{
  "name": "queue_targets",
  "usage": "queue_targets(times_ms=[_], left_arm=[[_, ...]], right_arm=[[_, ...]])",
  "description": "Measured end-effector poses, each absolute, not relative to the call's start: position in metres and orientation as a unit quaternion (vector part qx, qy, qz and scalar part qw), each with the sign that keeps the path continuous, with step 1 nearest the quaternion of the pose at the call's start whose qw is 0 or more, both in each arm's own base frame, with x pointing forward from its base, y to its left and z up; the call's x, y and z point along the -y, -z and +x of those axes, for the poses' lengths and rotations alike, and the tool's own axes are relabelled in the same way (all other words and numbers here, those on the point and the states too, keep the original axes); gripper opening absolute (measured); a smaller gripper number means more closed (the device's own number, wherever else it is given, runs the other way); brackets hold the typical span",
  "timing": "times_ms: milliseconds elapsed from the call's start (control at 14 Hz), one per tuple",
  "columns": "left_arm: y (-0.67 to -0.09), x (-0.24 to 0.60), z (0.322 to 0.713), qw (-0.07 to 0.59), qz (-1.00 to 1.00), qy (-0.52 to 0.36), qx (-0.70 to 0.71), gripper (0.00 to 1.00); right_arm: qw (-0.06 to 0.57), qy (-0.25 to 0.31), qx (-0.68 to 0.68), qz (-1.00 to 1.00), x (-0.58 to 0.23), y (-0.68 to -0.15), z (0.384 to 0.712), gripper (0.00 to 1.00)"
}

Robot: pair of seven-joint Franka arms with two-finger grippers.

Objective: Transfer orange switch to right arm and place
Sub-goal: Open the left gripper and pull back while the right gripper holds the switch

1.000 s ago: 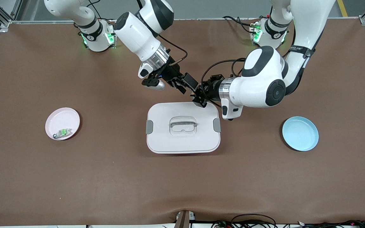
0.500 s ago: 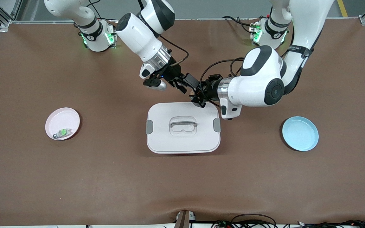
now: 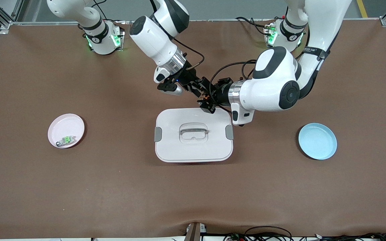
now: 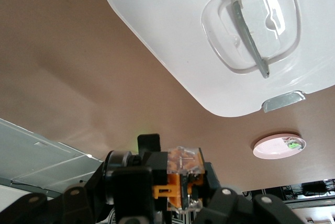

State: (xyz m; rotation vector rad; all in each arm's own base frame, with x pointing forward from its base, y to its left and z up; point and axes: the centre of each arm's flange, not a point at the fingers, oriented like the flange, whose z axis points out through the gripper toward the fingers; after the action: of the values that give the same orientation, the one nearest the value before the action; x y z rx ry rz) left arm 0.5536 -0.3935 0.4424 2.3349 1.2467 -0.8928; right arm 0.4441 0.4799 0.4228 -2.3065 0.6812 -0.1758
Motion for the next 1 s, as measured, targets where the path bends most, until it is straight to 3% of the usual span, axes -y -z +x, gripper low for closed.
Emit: queue_targets(times_ms=[643,786,1000], left_arm=[[-0.444,0.394,0.554,0.174,0.822,0.314,-0.443,0.73],[-0.444,0.394,0.554,0.174,0.821,0.315,-0.443,0.73],[-0.444,0.394,0.554,0.173,0.821,0.315,-0.444,0.73]], right_arm=[[0.361,0.076,-0.274,-0.888,-0.471,-0.429,0.456,1.00],[0.363,0.079,-0.279,-0.886,-0.466,-0.431,0.462,0.95],[0.364,0.081,-0.280,-0.884,-0.466,-0.433,0.464,0.62]])
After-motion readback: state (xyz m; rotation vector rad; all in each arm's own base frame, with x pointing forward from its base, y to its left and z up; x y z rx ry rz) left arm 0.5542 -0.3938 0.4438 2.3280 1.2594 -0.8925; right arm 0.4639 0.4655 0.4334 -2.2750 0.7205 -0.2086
